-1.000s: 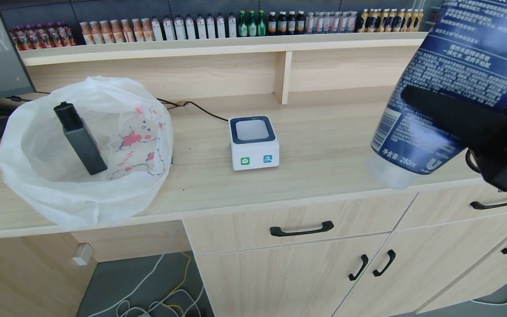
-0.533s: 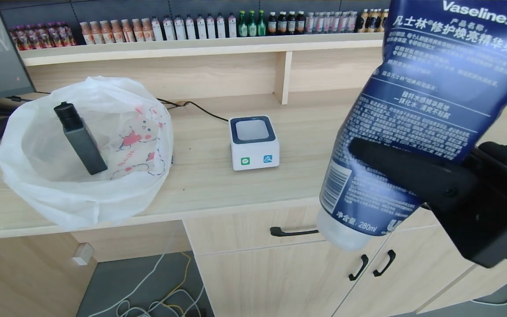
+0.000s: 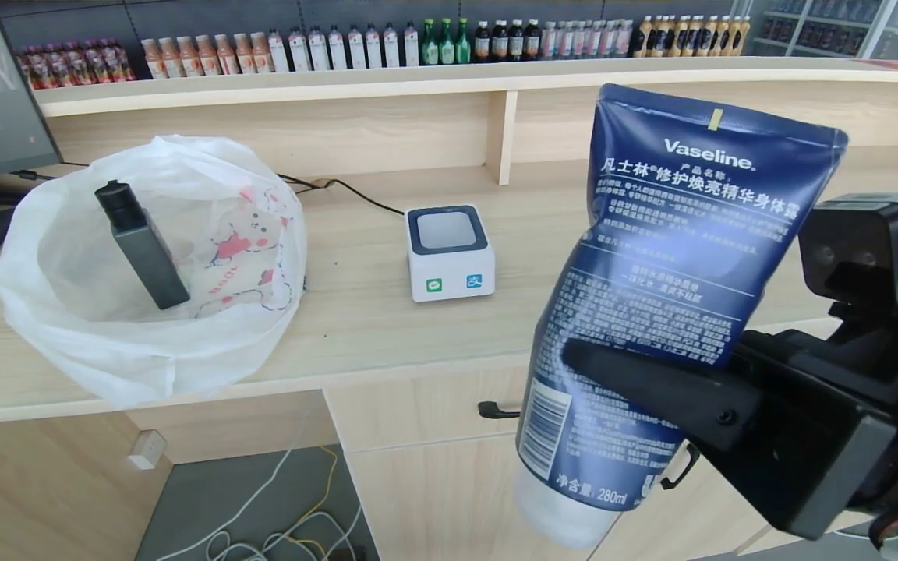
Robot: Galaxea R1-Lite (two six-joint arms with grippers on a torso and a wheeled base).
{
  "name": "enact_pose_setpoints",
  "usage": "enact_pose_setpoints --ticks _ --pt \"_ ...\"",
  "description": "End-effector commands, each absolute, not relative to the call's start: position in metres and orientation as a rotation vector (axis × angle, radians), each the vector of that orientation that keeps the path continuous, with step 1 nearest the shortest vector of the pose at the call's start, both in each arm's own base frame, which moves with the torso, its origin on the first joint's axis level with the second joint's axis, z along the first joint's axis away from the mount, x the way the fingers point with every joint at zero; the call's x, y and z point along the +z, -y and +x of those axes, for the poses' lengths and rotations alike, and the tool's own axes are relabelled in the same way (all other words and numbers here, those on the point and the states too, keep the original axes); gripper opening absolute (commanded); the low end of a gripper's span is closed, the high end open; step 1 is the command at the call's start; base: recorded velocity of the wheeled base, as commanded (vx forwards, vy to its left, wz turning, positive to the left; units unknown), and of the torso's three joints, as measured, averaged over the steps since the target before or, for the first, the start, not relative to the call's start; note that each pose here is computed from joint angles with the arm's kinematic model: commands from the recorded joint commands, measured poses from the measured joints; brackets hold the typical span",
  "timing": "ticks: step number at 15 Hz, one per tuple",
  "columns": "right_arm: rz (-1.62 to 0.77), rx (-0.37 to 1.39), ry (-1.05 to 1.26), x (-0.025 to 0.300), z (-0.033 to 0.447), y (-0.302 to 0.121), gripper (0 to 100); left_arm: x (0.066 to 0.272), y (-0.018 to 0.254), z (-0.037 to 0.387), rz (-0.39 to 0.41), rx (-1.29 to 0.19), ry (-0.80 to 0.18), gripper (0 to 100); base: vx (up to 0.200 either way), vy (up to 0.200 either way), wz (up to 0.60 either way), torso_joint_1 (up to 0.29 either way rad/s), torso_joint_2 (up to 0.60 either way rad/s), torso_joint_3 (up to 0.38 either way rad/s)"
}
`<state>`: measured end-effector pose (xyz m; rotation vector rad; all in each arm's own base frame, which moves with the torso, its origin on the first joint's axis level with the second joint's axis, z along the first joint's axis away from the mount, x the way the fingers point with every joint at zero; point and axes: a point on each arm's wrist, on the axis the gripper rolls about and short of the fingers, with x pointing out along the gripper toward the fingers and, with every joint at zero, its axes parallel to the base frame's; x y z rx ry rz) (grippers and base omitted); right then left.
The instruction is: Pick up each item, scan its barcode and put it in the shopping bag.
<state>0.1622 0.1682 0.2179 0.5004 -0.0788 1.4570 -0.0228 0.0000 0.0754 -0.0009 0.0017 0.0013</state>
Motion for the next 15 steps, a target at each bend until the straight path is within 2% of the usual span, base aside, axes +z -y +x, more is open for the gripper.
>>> enact_pose_setpoints --ticks 1,6,15 --pt "0.526 1.486 0.066 0.22 0.164 -0.178 0 0.075 0.0 -0.023 0.0 0.002 -0.002 100 0.0 0.0 0.0 0.0 0.0 0.0" --pt "0.628 1.543 -0.021 0.224 0.166 -0.194 0 0.075 0.0 -0.023 0.0 0.002 -0.002 100 0.0 0.0 0.0 0.0 0.0 0.0" --pt "0.653 1.577 -0.037 0.227 0.161 -0.2 0 0.075 0.0 -0.023 -0.002 0.002 -0.002 100 0.0 0.0 0.0 0.0 0.0 0.0"
